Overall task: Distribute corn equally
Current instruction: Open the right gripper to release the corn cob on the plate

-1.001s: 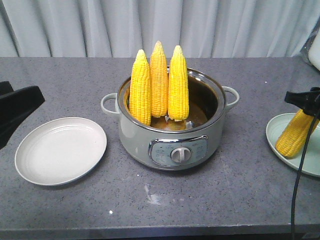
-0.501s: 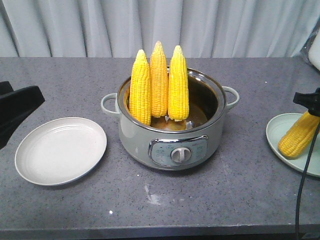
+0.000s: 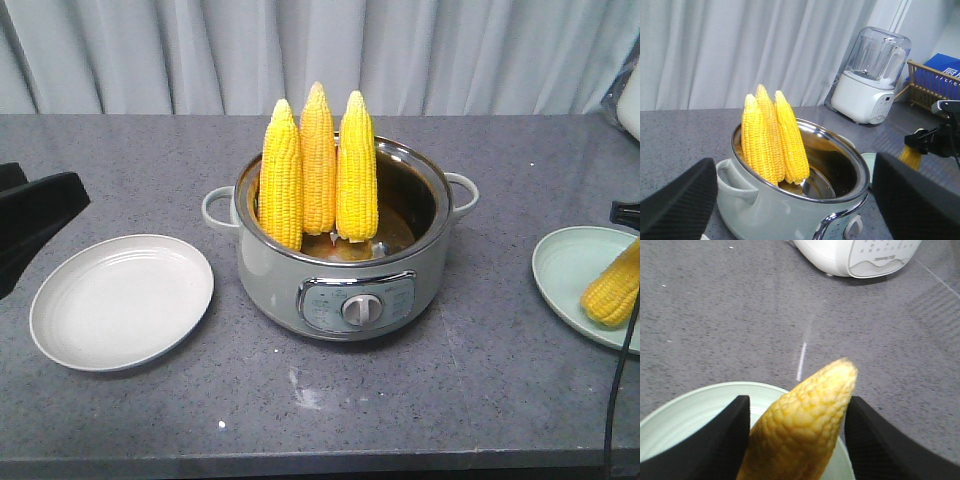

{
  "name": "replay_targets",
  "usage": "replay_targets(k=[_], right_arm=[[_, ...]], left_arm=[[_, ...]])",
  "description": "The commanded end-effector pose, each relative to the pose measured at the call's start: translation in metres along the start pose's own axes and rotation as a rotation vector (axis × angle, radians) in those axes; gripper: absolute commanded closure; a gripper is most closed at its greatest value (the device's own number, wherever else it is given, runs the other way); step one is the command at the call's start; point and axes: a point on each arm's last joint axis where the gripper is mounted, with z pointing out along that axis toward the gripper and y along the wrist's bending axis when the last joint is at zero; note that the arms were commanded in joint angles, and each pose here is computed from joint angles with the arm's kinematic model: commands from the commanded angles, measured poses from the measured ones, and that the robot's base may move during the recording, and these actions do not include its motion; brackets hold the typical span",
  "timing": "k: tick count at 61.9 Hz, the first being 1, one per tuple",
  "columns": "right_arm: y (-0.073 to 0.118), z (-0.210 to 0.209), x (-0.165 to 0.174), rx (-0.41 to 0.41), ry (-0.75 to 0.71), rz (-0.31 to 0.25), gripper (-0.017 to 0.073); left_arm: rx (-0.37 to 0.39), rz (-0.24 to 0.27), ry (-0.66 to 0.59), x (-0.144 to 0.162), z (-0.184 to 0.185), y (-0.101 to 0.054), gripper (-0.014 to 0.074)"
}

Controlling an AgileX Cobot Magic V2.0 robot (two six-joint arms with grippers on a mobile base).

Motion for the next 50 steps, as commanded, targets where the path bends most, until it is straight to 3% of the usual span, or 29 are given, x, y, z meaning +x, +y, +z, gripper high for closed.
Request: replay_targets(k=[1, 4, 25, 50], right_arm=[[-0.006, -0.009, -0.014, 0.013, -0.046, -0.007, 0.0149], [-0.006, -0.009, -0.014, 0.006, -0.048, -0.036, 0.0149], [0.003, -0.008, -0.017, -0.085, -0.071, -0.051, 0.0149], [0.004, -0.007, -0.016, -0.087, -0.069, -0.052, 0.0149]], left_arm=[[0.032, -0.027, -0.052, -0.013, -0.001, -0.006, 0.0004], [0.034, -0.027, -0.052, -0.012, -0.001, -0.007, 0.0004], [0.055, -0.026, -0.047, -0.012, -0.001, -0.008, 0.0004], [0.053, -0.026, -0.047, -0.012, -0.001, -0.008, 0.0004]])
